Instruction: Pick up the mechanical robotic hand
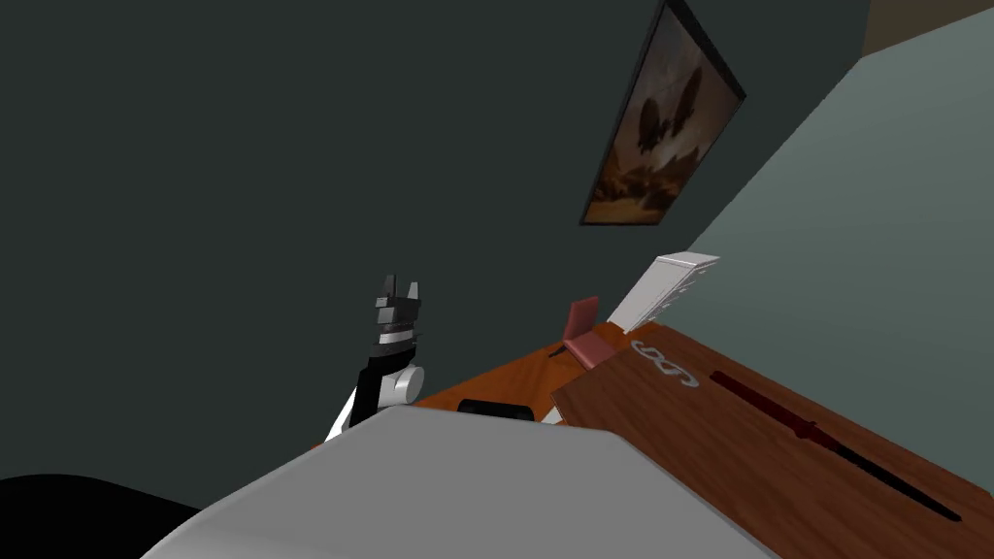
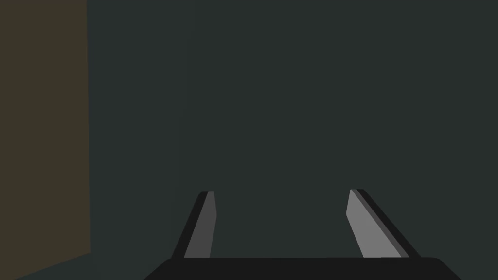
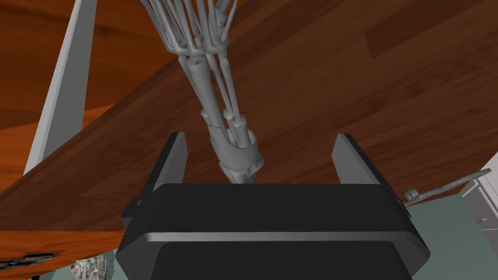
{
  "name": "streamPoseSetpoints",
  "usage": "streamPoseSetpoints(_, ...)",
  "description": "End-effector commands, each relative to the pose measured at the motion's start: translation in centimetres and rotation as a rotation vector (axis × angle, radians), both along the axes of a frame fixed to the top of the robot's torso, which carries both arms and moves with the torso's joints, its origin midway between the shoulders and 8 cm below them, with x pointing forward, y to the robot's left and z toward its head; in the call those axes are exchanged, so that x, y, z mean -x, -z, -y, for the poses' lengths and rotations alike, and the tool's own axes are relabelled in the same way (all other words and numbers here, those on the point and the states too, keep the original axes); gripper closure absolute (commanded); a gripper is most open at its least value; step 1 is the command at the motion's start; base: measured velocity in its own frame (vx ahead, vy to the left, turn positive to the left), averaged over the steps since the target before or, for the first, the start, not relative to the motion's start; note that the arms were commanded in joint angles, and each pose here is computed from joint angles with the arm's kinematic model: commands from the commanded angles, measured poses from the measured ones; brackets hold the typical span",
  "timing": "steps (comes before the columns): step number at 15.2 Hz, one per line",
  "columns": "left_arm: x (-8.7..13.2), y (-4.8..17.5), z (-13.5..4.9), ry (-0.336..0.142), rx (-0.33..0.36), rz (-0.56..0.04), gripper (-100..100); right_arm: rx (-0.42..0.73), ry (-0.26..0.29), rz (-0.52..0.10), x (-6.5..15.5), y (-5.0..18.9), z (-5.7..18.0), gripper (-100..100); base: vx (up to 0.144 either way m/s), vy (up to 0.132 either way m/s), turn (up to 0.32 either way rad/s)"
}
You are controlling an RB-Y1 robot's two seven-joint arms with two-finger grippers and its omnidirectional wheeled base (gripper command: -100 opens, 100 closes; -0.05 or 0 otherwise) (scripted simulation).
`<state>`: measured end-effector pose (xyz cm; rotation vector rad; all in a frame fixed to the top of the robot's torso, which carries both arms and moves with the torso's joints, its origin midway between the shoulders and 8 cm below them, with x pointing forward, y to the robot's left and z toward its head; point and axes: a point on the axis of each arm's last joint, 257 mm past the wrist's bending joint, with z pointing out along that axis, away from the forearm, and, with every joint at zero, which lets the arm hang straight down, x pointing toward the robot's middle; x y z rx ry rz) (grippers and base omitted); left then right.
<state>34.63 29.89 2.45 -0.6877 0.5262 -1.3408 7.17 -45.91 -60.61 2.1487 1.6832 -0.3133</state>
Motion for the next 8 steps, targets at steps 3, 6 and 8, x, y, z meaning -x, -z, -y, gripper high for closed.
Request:
streamPoseSetpoints(3, 0.0, 0.0, 0.0, 0.000, 0.000, 0.000, 0, 0.003, 0.069, -0.118, 4.5, 1.0, -0.5, -100, 0.014, -0.044, 0.354)
streamPoseSetpoints(6, 0.0, 0.0, 0.0, 0.000, 0.000, 0.000, 0, 0.004, 0.130, -0.222, 8.7, 1.8, -1.5, -100, 0.015, -0.061, 0.352)
streamPoseSetpoints(8, 0.0, 0.0, 0.0, 0.000, 0.000, 0.000, 0, 0.005, 0.160, -0.277, 10.8, 1.9, -2.1, -100, 0.014, -0.058, 0.299)
